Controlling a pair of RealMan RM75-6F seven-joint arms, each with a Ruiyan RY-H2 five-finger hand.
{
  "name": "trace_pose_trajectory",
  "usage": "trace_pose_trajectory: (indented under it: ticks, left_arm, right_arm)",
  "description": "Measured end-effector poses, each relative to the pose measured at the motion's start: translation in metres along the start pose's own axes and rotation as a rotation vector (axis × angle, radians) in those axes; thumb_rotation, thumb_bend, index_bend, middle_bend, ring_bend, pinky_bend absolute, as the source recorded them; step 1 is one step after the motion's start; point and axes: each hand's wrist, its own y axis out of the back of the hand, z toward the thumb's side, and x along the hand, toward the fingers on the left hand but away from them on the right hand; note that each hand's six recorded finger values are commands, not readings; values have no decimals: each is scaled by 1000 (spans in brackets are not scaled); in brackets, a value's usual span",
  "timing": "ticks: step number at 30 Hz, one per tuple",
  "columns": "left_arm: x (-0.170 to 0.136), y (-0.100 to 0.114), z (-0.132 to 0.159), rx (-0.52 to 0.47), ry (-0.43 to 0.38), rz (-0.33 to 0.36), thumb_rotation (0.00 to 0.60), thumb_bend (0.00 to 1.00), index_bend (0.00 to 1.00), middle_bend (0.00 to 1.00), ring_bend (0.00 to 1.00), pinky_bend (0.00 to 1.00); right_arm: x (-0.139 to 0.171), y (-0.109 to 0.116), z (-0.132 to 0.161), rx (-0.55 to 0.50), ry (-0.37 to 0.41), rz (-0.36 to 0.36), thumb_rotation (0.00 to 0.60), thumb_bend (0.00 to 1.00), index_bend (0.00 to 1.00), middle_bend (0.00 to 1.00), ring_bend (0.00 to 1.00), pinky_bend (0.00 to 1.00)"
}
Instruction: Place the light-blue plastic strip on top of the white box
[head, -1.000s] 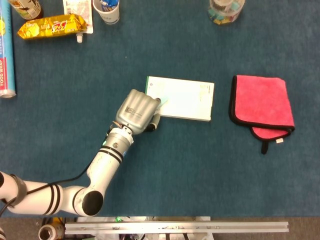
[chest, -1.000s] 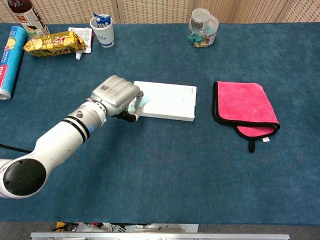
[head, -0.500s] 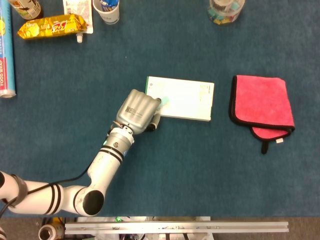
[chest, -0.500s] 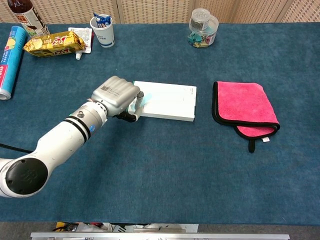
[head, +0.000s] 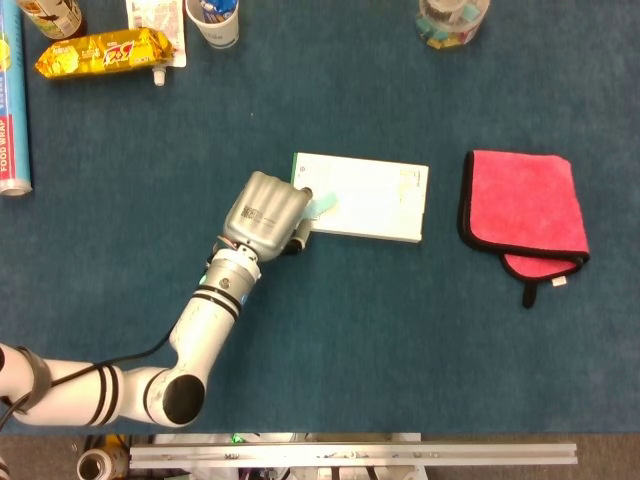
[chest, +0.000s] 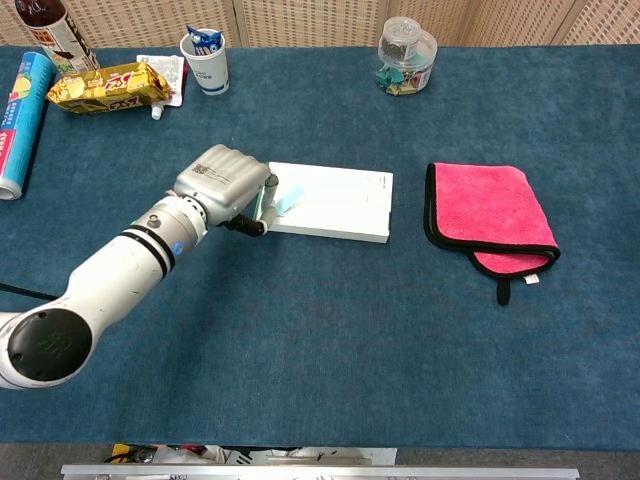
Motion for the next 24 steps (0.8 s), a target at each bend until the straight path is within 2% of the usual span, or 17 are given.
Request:
trace_pose_trajectory:
  ticks: [24]
  left_arm:
    - [-4,-1,1,3,-3,-3,341,512,463,1000,996,981]
  right_arm:
    - [4,2,1,-2,0,-8,600,165,387,421,426,537]
